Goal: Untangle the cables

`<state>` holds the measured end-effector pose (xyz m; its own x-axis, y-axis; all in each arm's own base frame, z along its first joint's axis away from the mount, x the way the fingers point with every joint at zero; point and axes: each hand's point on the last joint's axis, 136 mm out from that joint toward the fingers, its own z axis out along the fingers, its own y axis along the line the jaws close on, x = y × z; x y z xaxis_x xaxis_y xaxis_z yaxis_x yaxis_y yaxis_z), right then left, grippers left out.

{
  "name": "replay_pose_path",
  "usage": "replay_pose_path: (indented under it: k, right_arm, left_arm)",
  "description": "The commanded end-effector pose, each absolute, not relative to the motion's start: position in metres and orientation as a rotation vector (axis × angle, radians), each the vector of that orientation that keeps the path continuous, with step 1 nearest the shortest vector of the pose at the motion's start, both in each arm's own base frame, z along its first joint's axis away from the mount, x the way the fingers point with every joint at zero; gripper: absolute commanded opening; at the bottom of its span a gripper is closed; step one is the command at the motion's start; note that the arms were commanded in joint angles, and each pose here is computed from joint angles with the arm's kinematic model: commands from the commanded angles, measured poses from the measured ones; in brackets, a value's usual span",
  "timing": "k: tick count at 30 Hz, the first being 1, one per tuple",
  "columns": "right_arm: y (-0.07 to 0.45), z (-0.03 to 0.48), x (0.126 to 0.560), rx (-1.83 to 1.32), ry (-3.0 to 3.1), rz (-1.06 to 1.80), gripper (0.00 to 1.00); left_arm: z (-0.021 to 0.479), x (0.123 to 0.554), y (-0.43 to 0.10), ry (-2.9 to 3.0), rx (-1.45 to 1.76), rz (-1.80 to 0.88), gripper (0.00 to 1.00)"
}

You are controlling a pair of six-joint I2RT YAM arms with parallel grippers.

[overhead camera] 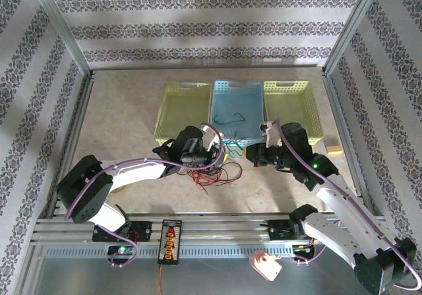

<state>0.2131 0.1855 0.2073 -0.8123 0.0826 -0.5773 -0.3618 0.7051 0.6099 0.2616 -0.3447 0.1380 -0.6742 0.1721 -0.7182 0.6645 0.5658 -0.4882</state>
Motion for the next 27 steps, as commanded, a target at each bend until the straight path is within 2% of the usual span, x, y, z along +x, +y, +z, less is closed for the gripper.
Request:
replay_pose_path:
  k: [1,7,13,17,22,27]
  right_arm:
    - [0.165,0.210,0.228,-0.104,2.291,0.864,0.00]
    - [0.113,0.206,0.244,0.120,2.248,0.619,0.00]
    - [0.075,0.205,0.250,0.292,2.209,0.530,0.00]
    - [0.080,0.206,0.254,0.283,2.215,0.605,0.00]
    - [0.105,0.209,0.262,0.194,2.225,0.761,0.00]
    - [0.123,0.202,0.293,0.181,2.234,0.847,0.00]
  left_arm:
    - [0.162,0.276,-0.330,2.102,0.557,-0.995,0.00]
    - [0.151,0.282,-0.271,2.150,0.338,-0.889,0.00]
    - [0.151,0.282,-0.205,2.155,0.154,-0.755,0.00]
    - [0.168,0.278,-0.189,2.113,0.146,-0.732,0.00]
    - [0.174,0.278,-0.196,2.117,0.187,-0.760,0.00]
    - [0.167,0.285,-0.206,2.125,0.161,-0.813,0.00]
